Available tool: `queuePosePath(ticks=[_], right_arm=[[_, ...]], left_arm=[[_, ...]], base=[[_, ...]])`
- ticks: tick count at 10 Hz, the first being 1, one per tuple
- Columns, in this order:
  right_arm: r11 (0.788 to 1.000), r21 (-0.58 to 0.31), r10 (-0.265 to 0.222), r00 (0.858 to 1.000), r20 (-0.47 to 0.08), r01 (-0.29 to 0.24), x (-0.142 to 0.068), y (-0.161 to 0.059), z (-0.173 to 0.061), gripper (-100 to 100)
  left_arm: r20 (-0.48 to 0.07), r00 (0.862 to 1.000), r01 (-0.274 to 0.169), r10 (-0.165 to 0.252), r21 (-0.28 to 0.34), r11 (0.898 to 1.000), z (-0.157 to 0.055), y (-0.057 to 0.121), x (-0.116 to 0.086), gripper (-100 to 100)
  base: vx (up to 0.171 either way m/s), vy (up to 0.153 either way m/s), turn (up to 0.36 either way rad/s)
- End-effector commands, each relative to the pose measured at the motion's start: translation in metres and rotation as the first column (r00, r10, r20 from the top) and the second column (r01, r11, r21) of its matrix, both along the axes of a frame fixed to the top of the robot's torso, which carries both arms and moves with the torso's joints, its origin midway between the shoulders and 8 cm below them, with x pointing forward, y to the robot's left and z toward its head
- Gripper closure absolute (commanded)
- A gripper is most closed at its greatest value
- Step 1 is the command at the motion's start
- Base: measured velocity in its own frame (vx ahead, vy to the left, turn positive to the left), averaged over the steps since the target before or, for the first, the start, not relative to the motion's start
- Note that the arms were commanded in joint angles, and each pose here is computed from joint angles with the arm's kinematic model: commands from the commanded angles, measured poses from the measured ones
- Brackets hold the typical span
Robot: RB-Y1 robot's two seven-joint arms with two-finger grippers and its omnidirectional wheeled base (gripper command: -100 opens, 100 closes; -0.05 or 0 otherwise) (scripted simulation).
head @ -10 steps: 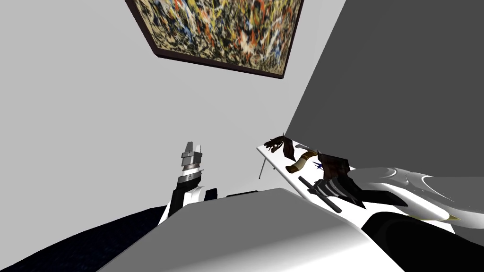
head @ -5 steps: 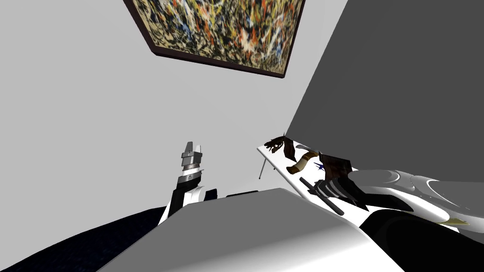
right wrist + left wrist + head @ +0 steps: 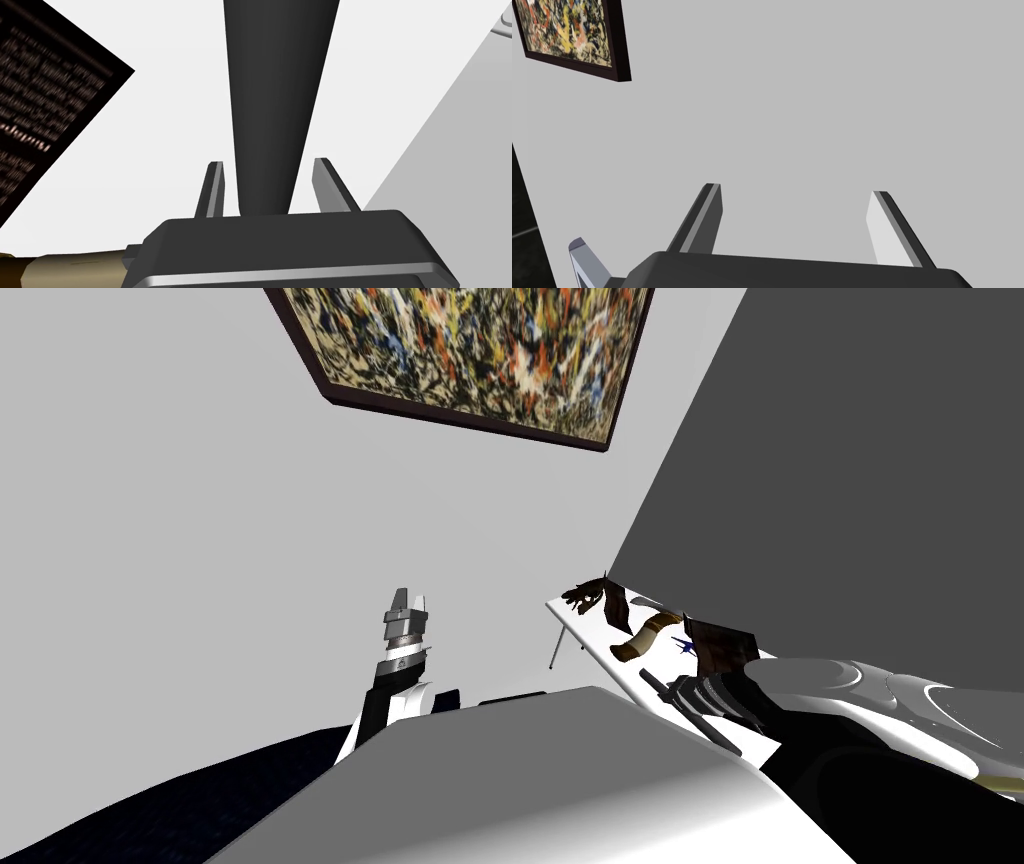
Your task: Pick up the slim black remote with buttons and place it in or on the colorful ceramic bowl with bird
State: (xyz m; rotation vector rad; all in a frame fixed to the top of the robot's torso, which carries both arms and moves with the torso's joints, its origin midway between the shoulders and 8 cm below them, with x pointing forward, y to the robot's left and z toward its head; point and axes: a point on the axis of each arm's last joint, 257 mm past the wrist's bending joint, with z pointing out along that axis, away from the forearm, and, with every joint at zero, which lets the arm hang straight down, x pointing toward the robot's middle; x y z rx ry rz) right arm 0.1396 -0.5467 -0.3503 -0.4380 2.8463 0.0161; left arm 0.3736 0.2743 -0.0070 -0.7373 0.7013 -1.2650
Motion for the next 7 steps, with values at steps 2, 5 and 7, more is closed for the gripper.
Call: queuePosePath(ticks=[2, 5, 7], right_arm=[[1.0, 0.0, -0.001, 1.0, 0.0, 0.001, 0.0, 0.0, 0.0, 100], [1.0, -0.001, 0.0, 1.0, 0.0, 0.0, 0.0, 0.0, 0.0, 0], [1.0, 0.0, 0.013, 1.0, 0.0, -0.013, 0.015, 0.001, 0.009, 100]], left_arm=[[0.0, 1.0, 0.0, 0.0, 0.0, 1.0, 0.0, 0.0, 0.0, 0], [0.0, 1.0, 0.0, 0.0, 0.0, 1.0, 0.0, 0.0, 0.0, 0], [0.0, 1.0, 0.0, 0.0, 0.0, 1.0, 0.0, 0.0, 0.0, 0]], base=[[0.0, 0.0, 0.0], [0.0, 0.0, 0.0], [-0.035, 0.002, -0.078]])
